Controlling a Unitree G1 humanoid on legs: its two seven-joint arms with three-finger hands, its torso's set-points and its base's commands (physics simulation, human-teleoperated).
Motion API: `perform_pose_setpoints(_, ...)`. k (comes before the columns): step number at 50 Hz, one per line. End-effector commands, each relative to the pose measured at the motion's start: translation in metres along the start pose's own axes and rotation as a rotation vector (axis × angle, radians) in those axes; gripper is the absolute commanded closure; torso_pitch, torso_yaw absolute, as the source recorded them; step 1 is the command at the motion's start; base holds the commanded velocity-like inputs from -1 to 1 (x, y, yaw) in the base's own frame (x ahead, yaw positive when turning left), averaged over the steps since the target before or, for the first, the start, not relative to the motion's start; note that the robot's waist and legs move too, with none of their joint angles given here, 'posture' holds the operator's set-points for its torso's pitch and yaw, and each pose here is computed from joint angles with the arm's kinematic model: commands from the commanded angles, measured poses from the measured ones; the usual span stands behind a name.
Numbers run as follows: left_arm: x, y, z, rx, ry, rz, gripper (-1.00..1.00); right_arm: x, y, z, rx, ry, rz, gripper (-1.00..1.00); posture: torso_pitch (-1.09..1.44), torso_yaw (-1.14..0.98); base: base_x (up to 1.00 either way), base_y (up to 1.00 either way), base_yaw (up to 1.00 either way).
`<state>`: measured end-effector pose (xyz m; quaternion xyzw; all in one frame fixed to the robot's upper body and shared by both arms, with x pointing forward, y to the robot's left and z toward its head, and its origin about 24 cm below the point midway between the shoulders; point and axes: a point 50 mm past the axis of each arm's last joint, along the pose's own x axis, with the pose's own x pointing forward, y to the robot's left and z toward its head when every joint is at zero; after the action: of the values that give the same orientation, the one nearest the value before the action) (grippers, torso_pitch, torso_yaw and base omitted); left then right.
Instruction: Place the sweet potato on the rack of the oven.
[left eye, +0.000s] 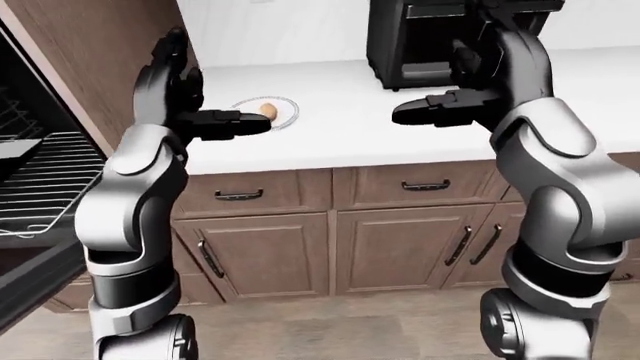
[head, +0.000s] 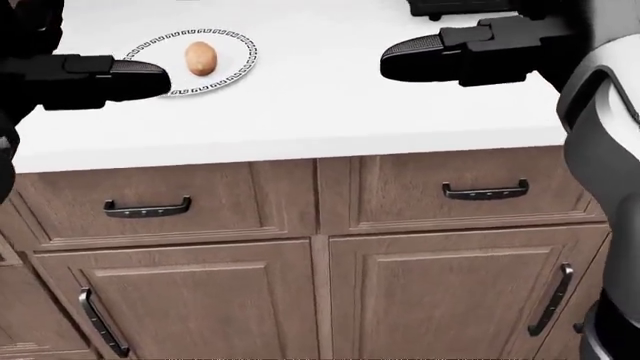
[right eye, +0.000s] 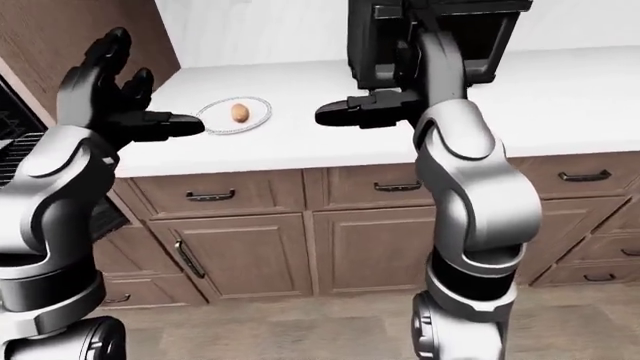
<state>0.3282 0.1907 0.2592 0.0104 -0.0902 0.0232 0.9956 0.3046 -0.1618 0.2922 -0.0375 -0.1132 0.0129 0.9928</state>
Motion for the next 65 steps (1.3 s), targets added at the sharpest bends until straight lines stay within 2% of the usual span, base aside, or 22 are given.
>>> perform_pose_setpoints(1,-0.0012,0.0045,0.0176,0.005,-0.086,0.023,-1.00,-0.0013,0.0024,0.0140,-0.001,-0.071,0.012,-1.00,0.00,0.00,0.22,0.42,0.00)
perform_pose_setpoints(23,-0.0017,0.0031,0.0186,0.005,-0.090,0.018,-1.00,0.0001,0.0013,0.0105,0.005,-0.067,0.013,-1.00,0.00,0.00,0.23,0.43,0.00)
perform_pose_setpoints(65,-0.0017,0.0008,0.0183,0.004,-0.090,0.015,-1.00,0.0002,0.0028,0.0092,-0.002,-0.070,0.025,-1.00,0.00,0.00,0.07,0.01,0.00)
